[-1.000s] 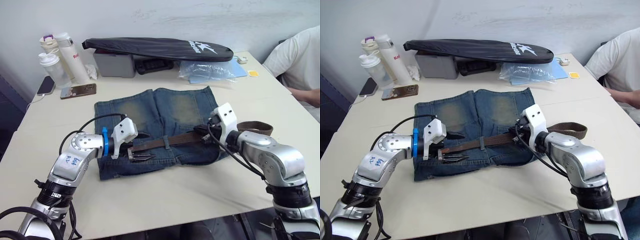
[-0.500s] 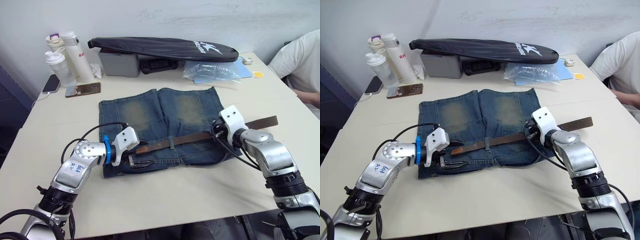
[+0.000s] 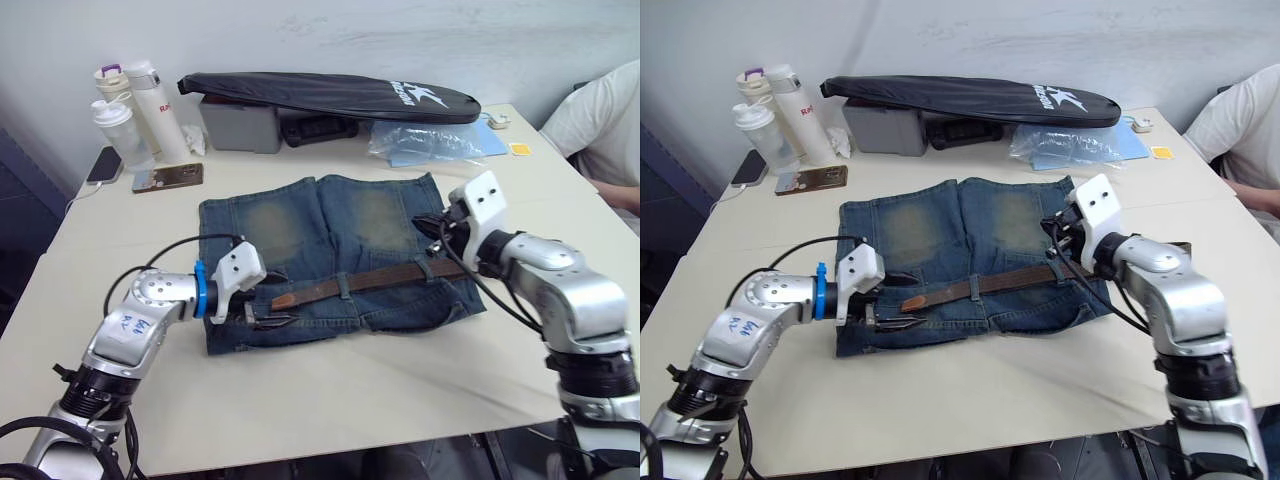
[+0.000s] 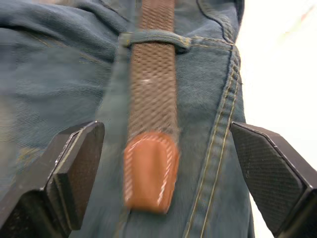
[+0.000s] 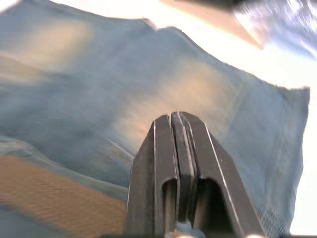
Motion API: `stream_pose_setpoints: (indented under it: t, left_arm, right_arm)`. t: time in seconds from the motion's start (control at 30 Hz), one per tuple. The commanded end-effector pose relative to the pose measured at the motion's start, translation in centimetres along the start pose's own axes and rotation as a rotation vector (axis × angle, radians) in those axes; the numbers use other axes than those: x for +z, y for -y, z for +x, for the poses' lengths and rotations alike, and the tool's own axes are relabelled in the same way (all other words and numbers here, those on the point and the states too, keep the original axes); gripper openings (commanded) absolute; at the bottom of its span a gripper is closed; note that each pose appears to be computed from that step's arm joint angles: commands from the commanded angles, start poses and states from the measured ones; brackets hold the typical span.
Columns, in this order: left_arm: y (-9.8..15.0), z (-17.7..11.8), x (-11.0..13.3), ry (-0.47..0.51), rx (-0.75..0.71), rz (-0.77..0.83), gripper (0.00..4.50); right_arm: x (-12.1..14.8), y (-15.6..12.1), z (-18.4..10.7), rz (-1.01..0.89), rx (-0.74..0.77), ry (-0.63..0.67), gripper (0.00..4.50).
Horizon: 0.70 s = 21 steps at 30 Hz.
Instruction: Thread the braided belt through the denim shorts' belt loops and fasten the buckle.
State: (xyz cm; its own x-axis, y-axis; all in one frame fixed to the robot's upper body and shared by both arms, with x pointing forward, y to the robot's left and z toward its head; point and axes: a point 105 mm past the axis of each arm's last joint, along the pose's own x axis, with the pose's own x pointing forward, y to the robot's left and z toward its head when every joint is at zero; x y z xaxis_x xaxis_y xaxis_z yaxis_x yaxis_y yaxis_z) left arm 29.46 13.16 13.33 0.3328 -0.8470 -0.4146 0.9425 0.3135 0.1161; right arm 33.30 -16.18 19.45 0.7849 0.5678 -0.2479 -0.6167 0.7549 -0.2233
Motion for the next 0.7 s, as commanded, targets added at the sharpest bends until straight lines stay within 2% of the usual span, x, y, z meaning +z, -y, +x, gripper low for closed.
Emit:
stream_pose_setpoints:
  t: [0.03,0.07,0.17,0.2,0.27,0.33,0.37,0.53,0.67,0.7]
  left_arm:
    - [0.0,-1.0,2.0,0.030,-0.035,0.071,4.44]
    - [-0.1,-1.2,2.2,0.030,-0.038,0.077,4.50]
    - [-0.4,-1.3,2.6,0.029,-0.042,0.092,4.50]
    - [-0.6,-1.2,2.8,0.028,-0.043,0.099,4.50]
    - [-0.9,-1.1,3.0,0.028,-0.047,0.109,4.50]
    - [-0.9,-1.1,3.1,0.028,-0.049,0.112,4.50]
    - [-1.0,-1.0,3.0,0.020,-0.050,0.125,4.50]
    - [-1.1,-0.7,2.9,0.012,-0.056,0.142,4.50]
    - [-1.2,-0.8,2.8,0.007,-0.049,0.149,4.50]
    - [-1.3,-0.8,2.8,0.006,-0.048,0.150,4.50]
  right_arm:
    - [-0.6,-2.7,-2.1,-0.061,0.158,-0.086,0.00]
    - [-1.1,-3.3,-2.5,-0.080,0.189,-0.119,0.64]
    - [-1.9,-4.4,-3.3,-0.096,0.257,-0.157,1.65]
    - [-2.7,-4.8,-3.6,-0.138,0.279,-0.199,2.13]
    - [-4.3,-4.4,-3.7,-0.249,0.263,-0.263,2.90]
    - [-5.0,-4.0,-3.6,-0.313,0.243,-0.287,4.11]
    - [-5.7,-3.9,-3.5,-0.300,0.251,-0.301,4.41]
    - [-8.2,-3.5,-3.1,-0.285,0.278,-0.366,4.41]
    - [-9.9,-2.7,-2.9,-0.198,0.245,-0.416,4.41]
    - [-10.2,-2.5,-2.8,-0.185,0.232,-0.418,4.17]
